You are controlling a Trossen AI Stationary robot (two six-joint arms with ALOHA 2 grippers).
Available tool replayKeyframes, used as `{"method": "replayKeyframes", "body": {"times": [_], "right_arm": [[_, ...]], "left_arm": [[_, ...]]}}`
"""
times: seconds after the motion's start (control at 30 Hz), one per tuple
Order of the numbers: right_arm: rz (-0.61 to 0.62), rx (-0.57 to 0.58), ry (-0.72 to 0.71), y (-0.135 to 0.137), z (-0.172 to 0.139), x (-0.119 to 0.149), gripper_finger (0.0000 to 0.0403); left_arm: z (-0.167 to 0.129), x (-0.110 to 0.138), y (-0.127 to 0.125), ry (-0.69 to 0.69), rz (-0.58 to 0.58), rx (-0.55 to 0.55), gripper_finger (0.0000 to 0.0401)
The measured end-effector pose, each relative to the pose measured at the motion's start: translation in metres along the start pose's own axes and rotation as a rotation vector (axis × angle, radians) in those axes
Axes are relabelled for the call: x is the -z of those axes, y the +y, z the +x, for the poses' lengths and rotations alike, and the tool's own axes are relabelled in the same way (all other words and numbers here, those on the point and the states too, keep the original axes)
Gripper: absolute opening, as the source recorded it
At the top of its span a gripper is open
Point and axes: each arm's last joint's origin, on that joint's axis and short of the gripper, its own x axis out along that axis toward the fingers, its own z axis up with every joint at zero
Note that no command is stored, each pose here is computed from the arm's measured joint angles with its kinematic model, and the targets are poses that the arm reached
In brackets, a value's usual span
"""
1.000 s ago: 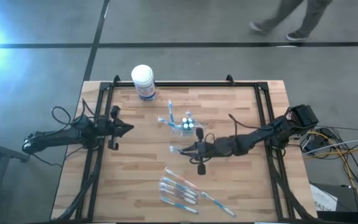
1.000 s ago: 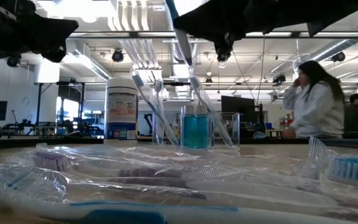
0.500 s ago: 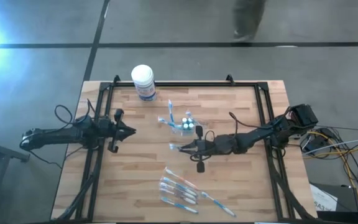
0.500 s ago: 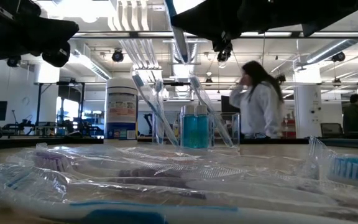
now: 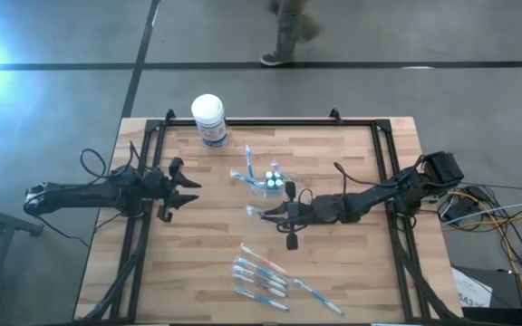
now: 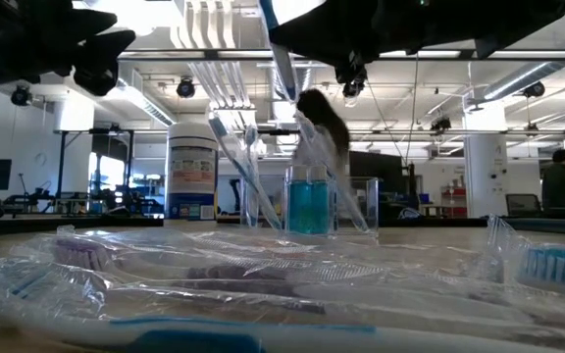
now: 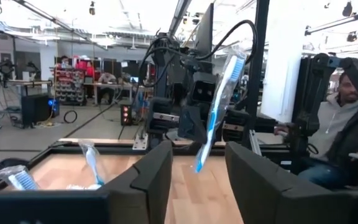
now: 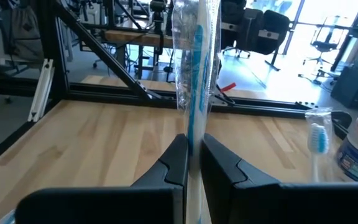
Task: Pick & Place toothbrushing station
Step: Put the blue toothbrush in the transparent organizer
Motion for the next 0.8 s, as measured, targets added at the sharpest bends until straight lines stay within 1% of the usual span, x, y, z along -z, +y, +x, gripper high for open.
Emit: {"method": "replayKeyframes", "body": {"times": [0.4, 0.6, 0.73, 0.8], "right_arm": [[0.004, 0.000, -0.001, 0.000, 0.000, 0.000, 0.0020], [0.003, 0.001, -0.003, 0.000, 0.000, 0.000, 0.0020], [0.000, 0.001, -0.004, 0.000, 0.000, -0.001, 0.0020], [0.003, 0.001, -0.004, 0.000, 0.000, -0.001, 0.0020]], "left_arm": [[0.013, 0.001, -0.004, 0.000, -0.025, 0.060, 0.0158], [0.026, 0.000, -0.007, 0.045, -0.043, 0.087, 0.0158], [0.036, -0.006, -0.006, 0.064, -0.048, 0.085, 0.0158], [0.042, -0.008, -0.006, 0.091, -0.076, 0.089, 0.0158]]}}
